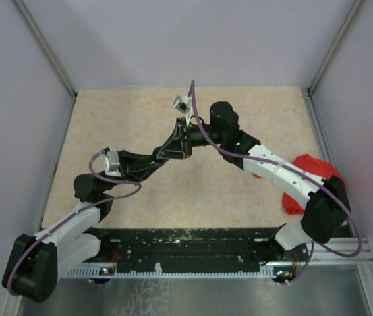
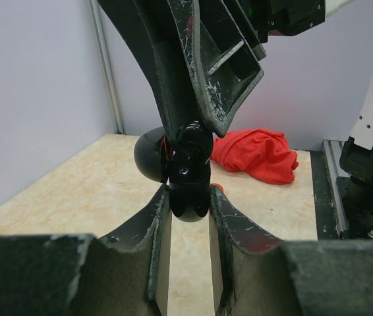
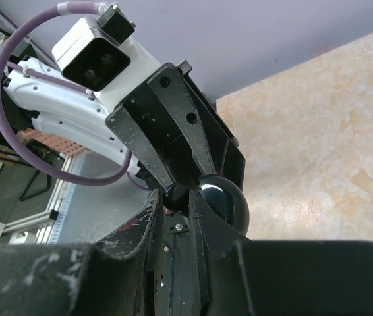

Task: Insert the wireless bluetooth earbuds into the charging case
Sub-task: Place the earbud in the charging case.

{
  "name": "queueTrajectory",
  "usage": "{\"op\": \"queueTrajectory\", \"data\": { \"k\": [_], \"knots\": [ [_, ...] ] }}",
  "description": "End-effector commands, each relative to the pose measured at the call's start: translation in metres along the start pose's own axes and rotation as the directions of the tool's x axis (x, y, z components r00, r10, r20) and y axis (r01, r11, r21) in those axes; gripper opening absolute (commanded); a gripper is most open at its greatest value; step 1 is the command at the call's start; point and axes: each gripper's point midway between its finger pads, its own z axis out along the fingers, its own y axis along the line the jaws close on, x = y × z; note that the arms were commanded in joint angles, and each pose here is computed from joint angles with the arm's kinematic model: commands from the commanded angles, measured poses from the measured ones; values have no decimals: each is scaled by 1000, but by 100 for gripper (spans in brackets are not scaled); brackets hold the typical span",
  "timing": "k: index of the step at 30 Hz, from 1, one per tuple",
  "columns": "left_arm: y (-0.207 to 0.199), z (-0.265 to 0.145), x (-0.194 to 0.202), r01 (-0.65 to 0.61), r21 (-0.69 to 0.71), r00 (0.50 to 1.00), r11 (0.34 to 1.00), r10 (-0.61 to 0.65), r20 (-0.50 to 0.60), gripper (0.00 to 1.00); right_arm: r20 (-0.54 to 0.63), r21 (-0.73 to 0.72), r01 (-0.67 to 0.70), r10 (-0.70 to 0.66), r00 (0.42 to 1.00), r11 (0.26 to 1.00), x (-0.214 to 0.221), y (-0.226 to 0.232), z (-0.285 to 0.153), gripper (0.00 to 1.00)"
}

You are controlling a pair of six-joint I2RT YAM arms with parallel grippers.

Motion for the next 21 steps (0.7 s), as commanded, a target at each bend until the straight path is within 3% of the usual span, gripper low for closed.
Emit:
{"op": "queueTrajectory", "data": {
  "k": [1,13,21],
  "knots": [
    [-6,1,-24,-77,25,995,997,75,73,1,22,-4,59,-59,998,998,-16,9,-3,18],
    [-15,2,-32,-81,74,992,994,74,100,1,-34,-7,39,-40,999,999,-1,-1,0,25],
    [-22,3,-32,-66,126,994,990,54,94,1,-55,-41,27,-29,998,999,4,-2,5,25]
  ]
}}
